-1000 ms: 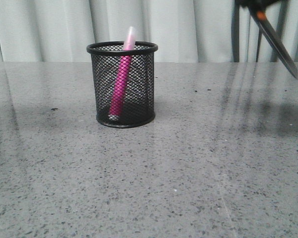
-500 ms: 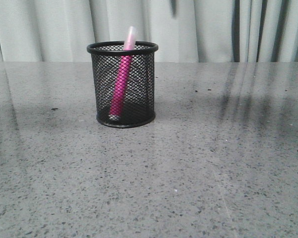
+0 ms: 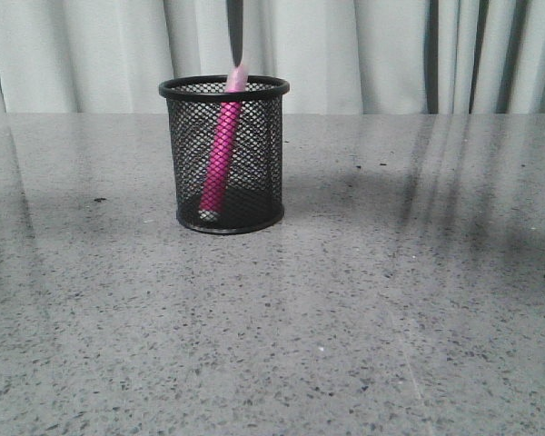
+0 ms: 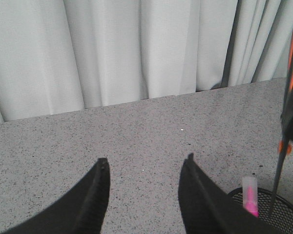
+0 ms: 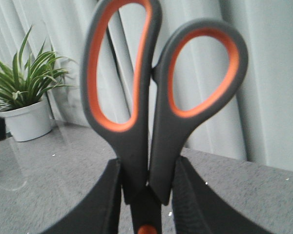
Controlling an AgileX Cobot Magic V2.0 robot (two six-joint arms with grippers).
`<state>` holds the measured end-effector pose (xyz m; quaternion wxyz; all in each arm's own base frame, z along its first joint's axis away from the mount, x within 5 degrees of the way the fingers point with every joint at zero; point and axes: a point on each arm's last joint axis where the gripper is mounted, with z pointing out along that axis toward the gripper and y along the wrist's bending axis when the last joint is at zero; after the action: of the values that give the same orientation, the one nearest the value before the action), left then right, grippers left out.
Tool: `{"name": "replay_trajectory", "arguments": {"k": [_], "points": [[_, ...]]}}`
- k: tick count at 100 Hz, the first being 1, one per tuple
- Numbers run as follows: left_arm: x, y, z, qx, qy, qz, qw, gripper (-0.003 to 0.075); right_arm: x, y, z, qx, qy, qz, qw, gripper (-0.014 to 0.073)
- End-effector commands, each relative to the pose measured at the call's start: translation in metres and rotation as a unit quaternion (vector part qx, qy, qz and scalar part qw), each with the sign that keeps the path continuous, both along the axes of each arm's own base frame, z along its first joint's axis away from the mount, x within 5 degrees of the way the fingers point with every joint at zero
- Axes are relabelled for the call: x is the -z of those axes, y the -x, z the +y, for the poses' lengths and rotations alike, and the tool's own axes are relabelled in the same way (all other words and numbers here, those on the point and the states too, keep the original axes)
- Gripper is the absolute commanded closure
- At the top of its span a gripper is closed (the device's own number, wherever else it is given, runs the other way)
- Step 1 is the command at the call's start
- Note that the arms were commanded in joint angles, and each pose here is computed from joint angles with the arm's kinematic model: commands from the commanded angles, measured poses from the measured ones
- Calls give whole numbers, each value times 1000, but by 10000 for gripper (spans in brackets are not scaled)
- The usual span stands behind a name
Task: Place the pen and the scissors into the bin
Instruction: 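Lift the scissors with the right gripper and carry over the cup, then lower the scissors blades-first into the mesh cup with the right gripper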
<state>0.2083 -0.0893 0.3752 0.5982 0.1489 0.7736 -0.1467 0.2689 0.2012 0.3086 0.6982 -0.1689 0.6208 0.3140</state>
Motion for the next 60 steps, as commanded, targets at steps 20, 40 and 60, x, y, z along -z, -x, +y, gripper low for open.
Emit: {"name": "replay_trajectory", "arguments": {"k": [20, 40, 60], "points": [[-21, 3, 4, -11, 32, -57, 998, 427, 14, 15, -3, -19, -54, -62, 996, 668], [-21, 3, 4, -11, 32, -57, 998, 427, 31, 20, -6, -21, -51, -53, 997, 668], [-21, 3, 4, -11, 32, -57, 998, 427, 40, 24, -10, -21, -45, -44, 998, 667]]}}
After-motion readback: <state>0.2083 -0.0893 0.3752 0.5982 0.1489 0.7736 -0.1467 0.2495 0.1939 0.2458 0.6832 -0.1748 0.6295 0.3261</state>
